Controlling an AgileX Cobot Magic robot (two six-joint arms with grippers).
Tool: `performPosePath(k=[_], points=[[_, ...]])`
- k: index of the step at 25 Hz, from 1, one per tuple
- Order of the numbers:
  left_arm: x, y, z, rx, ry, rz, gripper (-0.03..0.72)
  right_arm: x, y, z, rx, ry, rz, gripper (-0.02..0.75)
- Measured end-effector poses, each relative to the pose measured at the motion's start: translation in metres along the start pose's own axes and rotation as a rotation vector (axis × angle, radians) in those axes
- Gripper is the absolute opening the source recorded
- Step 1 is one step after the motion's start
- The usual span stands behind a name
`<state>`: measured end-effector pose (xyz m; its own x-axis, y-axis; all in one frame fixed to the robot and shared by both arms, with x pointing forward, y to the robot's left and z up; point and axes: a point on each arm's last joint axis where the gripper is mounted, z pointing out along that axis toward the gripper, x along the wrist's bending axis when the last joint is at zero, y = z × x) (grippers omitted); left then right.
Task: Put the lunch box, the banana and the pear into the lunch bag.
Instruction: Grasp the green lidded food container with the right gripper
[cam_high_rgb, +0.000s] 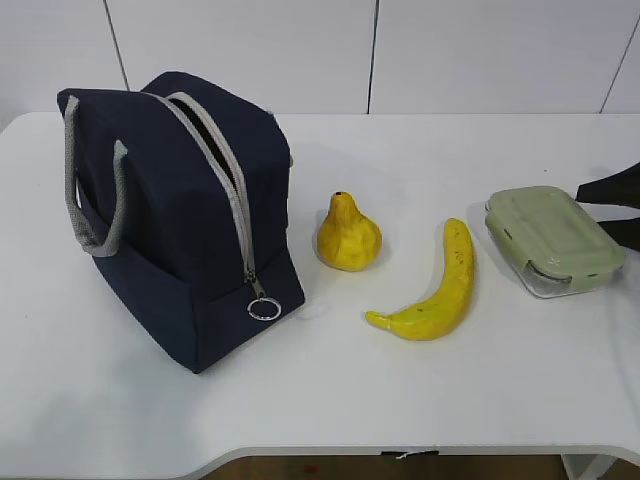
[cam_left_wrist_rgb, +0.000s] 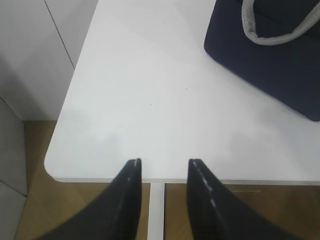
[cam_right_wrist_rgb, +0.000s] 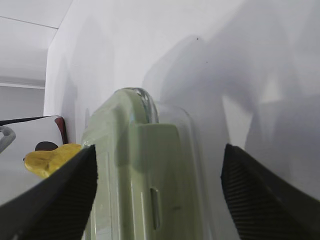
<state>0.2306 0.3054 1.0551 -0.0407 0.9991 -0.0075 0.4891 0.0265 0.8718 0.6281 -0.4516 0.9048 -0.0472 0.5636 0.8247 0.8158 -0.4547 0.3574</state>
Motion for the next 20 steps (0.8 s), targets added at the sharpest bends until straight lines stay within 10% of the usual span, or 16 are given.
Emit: performPosePath(k=[20], points=[[0.0000, 0.0000, 0.0000, 0.000, 0.000, 0.000, 0.241, 0.0010, -0.0041, 0.0093, 0.019, 0.008, 0.024, 0.596]])
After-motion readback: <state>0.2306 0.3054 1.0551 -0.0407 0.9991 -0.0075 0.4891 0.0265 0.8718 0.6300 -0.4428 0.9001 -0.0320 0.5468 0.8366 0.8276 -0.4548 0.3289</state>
